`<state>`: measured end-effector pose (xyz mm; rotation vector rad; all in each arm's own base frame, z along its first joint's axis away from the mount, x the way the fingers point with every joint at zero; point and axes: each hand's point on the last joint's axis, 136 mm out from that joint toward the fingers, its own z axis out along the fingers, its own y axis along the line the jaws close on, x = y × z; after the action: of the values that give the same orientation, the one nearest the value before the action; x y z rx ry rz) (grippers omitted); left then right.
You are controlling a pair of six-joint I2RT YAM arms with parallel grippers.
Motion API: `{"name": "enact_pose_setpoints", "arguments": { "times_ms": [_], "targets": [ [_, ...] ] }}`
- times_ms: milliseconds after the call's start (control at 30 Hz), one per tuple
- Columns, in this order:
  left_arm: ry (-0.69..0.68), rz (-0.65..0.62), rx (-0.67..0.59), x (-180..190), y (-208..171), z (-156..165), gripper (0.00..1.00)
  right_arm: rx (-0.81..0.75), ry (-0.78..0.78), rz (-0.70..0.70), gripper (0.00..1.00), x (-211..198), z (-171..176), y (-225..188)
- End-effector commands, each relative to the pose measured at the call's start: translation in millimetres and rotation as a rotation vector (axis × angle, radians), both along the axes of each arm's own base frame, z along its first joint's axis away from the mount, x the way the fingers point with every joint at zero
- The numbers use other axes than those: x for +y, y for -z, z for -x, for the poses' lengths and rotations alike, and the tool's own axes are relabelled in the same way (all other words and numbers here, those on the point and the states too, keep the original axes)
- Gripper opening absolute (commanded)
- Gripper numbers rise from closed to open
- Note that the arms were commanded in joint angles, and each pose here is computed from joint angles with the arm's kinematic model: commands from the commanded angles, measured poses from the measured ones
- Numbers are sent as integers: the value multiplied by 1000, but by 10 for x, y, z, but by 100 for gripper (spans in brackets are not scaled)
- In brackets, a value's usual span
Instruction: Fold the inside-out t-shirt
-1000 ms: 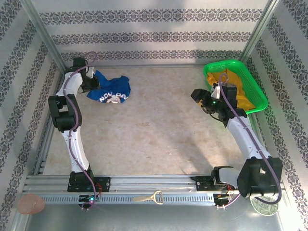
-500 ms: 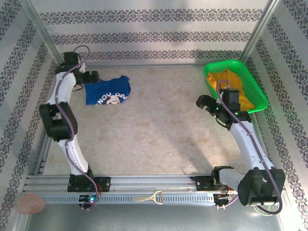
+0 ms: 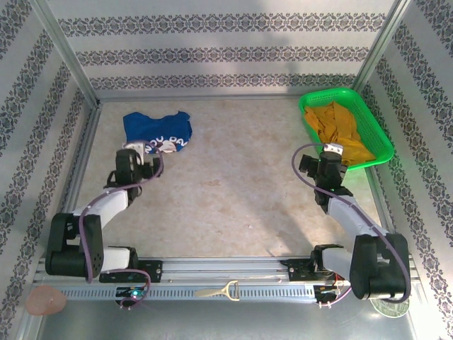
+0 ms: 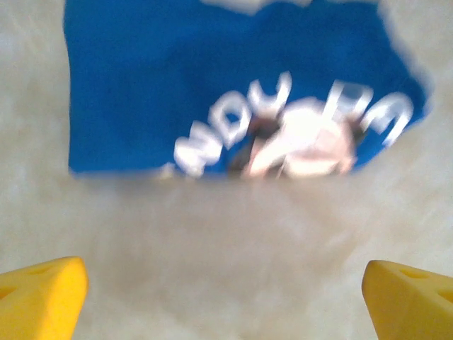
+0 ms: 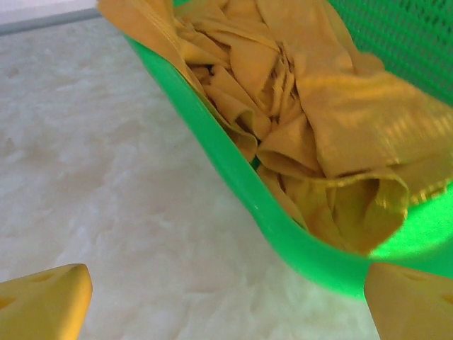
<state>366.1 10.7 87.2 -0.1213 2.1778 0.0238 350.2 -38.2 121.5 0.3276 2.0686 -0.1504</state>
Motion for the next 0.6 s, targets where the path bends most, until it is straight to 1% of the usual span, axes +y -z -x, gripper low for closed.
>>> {"name": "enact_pose_setpoints", "arguments": {
  "times_ms": [0,67,100,133,167,267,300,367,467,567],
  "targets": [
    [-95,-78,-261,188,-404,-192,99,-133,-53,106,98,39,-208,-155],
    [-81,-75,-262,164,-282,-199,99,-147,-80,113,98,85,-271,-60],
    [-49,-81,-267,121,-271,-223,99,-177,-93,114,98,108,-320,-63],
    [-20,-83,-265,78,-255,-246,99,-175,-107,103,98,140,-355,-59],
    [-15,-84,-278,70,-220,-281,99,-175,-136,72,98,190,-393,-41],
    [83,-74,-324,-86,-64,-282,99,-214,-267,88,98,429,-449,136],
    [90,-74,-330,-99,-53,-277,99,-283,-287,96,98,485,-485,64],
    [91,-67,-264,-100,9,-314,99,-209,-293,86,98,482,-392,212],
    [62,-37,-257,-13,9,-359,99,-224,-267,25,98,371,-502,162],
    [52,-48,-257,2,11,-357,99,-224,-266,30,98,372,-483,151]
  ]
}}
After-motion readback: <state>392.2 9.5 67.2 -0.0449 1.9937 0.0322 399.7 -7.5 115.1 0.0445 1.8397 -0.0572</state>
